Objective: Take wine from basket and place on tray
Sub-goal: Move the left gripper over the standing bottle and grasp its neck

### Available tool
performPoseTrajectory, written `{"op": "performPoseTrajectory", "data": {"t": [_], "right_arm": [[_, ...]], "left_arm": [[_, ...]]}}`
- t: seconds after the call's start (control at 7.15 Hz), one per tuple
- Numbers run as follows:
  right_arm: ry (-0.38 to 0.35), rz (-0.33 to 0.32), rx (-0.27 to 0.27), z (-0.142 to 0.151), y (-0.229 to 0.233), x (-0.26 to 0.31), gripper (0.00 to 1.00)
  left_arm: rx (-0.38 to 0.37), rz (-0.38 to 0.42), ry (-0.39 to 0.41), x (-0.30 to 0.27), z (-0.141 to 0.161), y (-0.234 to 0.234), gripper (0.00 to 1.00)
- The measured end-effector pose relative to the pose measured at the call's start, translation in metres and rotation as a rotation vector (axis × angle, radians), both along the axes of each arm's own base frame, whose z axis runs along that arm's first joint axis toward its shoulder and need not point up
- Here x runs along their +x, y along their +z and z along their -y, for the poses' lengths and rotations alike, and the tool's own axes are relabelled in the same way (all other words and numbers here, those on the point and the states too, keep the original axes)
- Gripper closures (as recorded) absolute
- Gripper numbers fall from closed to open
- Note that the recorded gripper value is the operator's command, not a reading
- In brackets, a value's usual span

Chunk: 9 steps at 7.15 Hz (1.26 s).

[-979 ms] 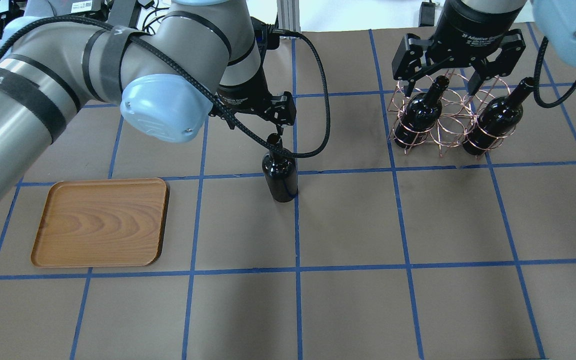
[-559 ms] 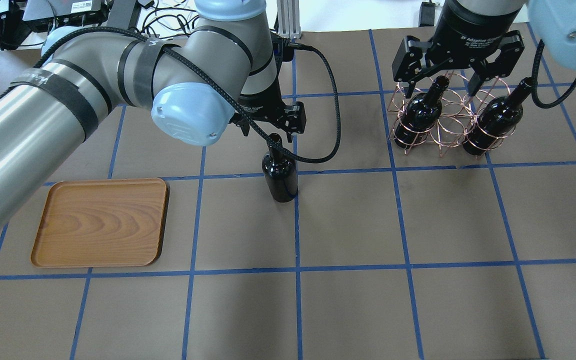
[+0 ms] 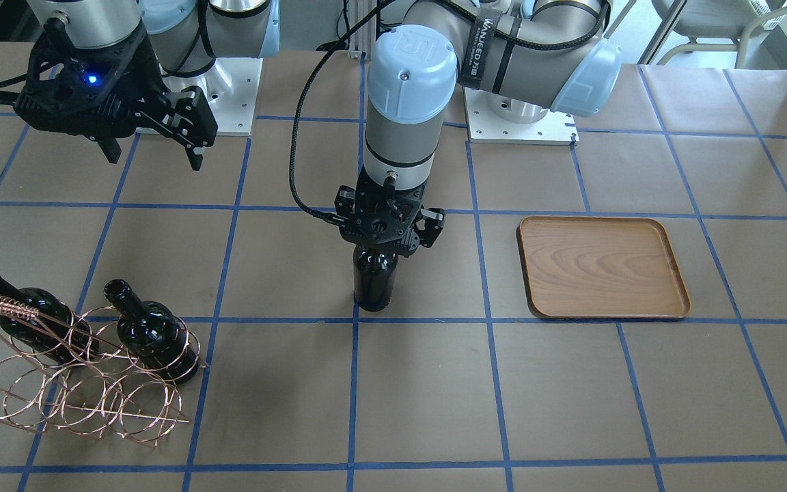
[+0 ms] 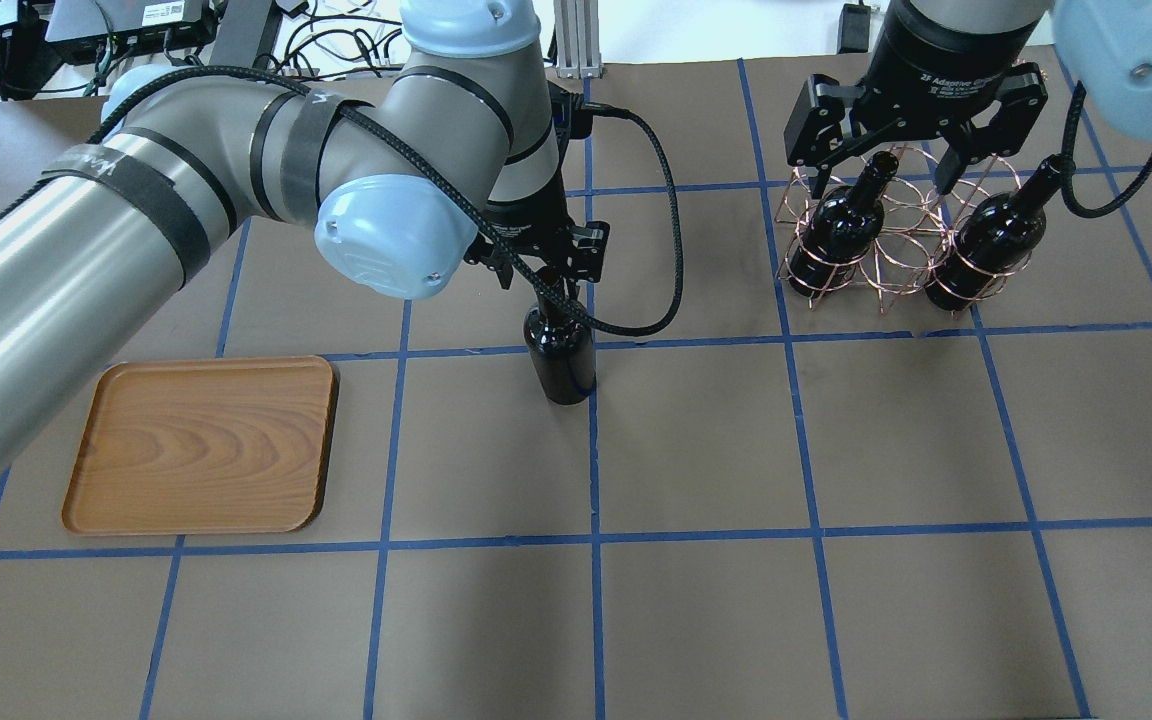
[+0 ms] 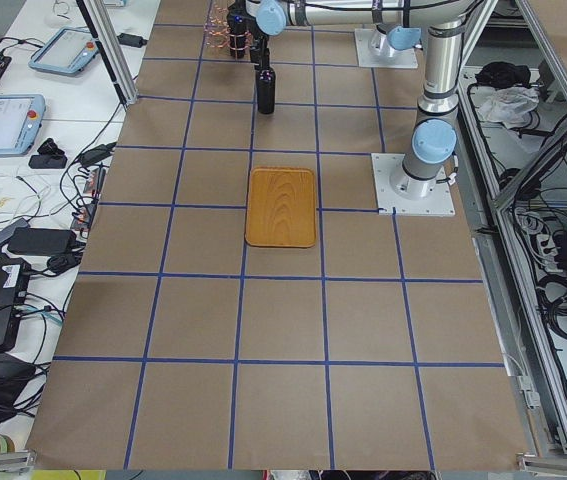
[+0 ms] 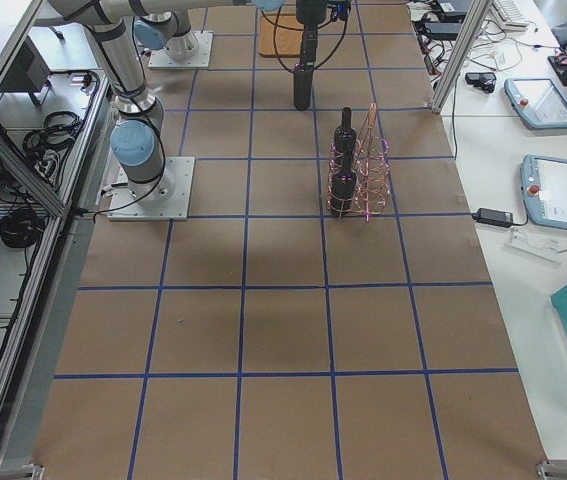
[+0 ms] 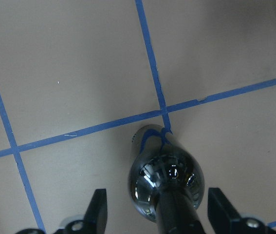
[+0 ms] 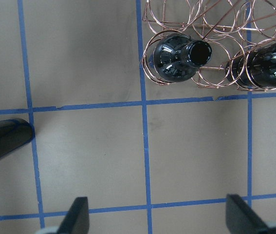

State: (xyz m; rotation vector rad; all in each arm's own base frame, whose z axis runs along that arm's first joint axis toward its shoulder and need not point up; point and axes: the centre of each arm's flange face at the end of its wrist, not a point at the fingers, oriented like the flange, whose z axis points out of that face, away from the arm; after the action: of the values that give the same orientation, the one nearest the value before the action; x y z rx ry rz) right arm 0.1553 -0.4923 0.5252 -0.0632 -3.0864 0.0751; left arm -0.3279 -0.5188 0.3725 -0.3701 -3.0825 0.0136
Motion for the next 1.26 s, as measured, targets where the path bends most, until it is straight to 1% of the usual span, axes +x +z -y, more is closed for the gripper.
{"op": "performPoseTrajectory", "data": {"t": [0.28, 0.7, 0.84, 0.98, 1.26], "right_arm": [[0.015, -0.001, 0.000, 0.000, 0.000, 0.000, 0.00], [0.019, -0.001, 0.004, 0.000, -0.001, 0.000, 0.00], [0.019, -0.001, 0.005, 0.000, -0.001, 0.000, 0.00], [0.019, -0.001, 0.005, 0.000, -0.001, 0.000, 0.00], [0.019, -0.001, 0.003, 0.000, -0.001, 0.000, 0.00]], "left_arm": [[0.004, 0.001, -0.004, -0.001, 0.000, -0.002, 0.37], [0.010, 0.003, -0.009, -0.005, -0.001, -0.006, 0.49], [0.009, 0.002, -0.013, -0.008, -0.002, -0.006, 0.68], [0.009, 0.001, -0.016, -0.010, -0.003, -0.006, 0.80], [0.010, 0.001, -0.020, -0.011, -0.005, -0.007, 0.88]]}}
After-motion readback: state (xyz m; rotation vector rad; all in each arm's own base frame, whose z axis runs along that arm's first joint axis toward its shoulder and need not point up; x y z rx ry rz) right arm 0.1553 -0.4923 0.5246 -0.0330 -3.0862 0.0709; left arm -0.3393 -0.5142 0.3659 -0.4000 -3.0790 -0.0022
